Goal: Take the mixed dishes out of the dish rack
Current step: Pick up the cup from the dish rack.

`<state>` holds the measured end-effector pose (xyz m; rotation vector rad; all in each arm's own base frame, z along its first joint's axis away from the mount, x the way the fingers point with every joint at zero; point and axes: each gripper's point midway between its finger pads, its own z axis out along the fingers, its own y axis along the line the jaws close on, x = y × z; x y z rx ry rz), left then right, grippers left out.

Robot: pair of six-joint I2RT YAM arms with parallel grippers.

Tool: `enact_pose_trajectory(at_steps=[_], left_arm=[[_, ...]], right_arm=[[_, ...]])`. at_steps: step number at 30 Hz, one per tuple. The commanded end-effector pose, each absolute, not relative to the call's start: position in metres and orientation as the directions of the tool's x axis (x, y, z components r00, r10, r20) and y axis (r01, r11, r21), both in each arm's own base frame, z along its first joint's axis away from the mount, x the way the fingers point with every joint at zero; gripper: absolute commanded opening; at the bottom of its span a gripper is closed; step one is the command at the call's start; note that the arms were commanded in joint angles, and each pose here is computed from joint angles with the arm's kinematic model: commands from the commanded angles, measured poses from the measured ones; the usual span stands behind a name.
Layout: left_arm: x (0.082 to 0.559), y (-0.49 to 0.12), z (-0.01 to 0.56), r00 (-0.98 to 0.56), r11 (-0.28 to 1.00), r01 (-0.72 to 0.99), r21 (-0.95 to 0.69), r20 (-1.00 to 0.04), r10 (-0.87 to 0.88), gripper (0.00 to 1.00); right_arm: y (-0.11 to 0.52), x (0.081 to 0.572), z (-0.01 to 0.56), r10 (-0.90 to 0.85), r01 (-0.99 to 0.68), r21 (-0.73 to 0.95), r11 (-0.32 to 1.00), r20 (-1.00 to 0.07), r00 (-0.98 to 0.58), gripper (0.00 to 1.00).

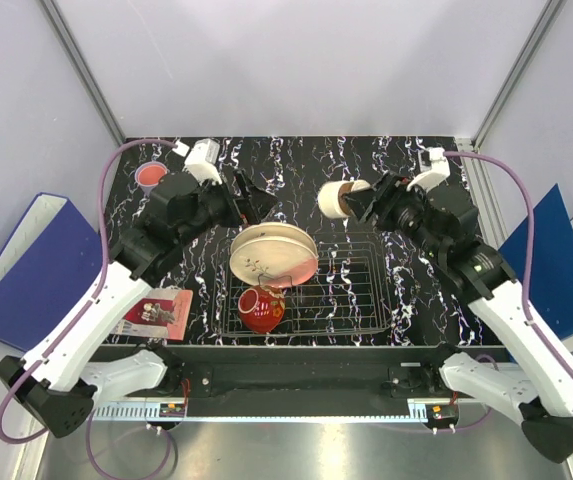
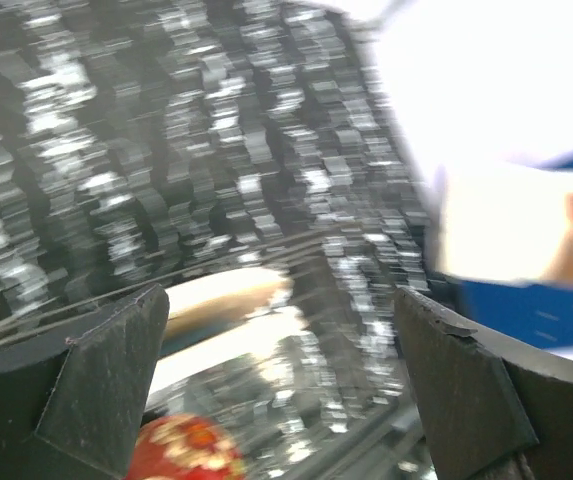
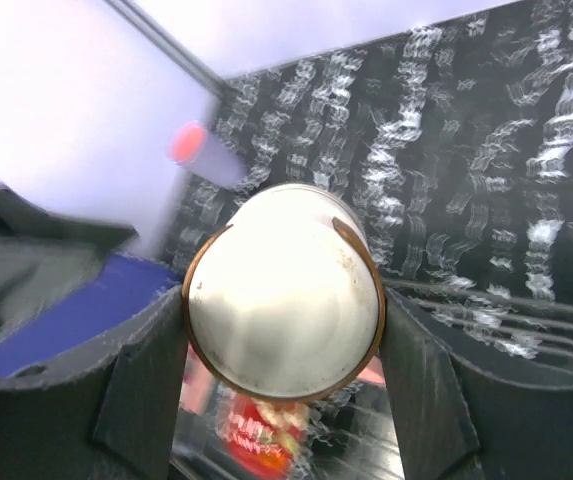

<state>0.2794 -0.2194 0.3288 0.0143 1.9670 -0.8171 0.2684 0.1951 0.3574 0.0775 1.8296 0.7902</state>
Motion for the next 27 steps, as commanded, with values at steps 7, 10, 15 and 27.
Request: enact_pose_trajectory(at_steps=[7, 10, 15, 27], left_arm=[[0.253, -0.248, 0.439, -0.445, 0.342, 0.694, -0.634, -0.75, -0.489, 0.99], [0.26, -0.257, 0.431, -0.509, 0.27, 0.686, -0.676, -0.71, -0.487, 0.99], [0.272, -0.267, 0.42, -0.538, 0.244, 0.681, -0.691, -0.698, -0.473, 0.98], [0.286, -0.279, 0.412, -0.564, 0.209, 0.676, -0.706, -0.679, -0.47, 0.96]], right_arm=[[0.231, 0.293, 0.42, 0.66, -0.599, 0.789, 0.133, -0.521, -0.541, 0.0], [0.24, 0.294, 0.428, 0.65, -0.636, 0.771, 0.033, -0.5, -0.572, 0.0], [0.245, 0.295, 0.427, 0.631, -0.651, 0.759, 0.007, -0.508, -0.586, 0.0], [0.275, 0.297, 0.402, 0.557, -0.62, 0.785, 0.017, -0.522, -0.646, 0.0]])
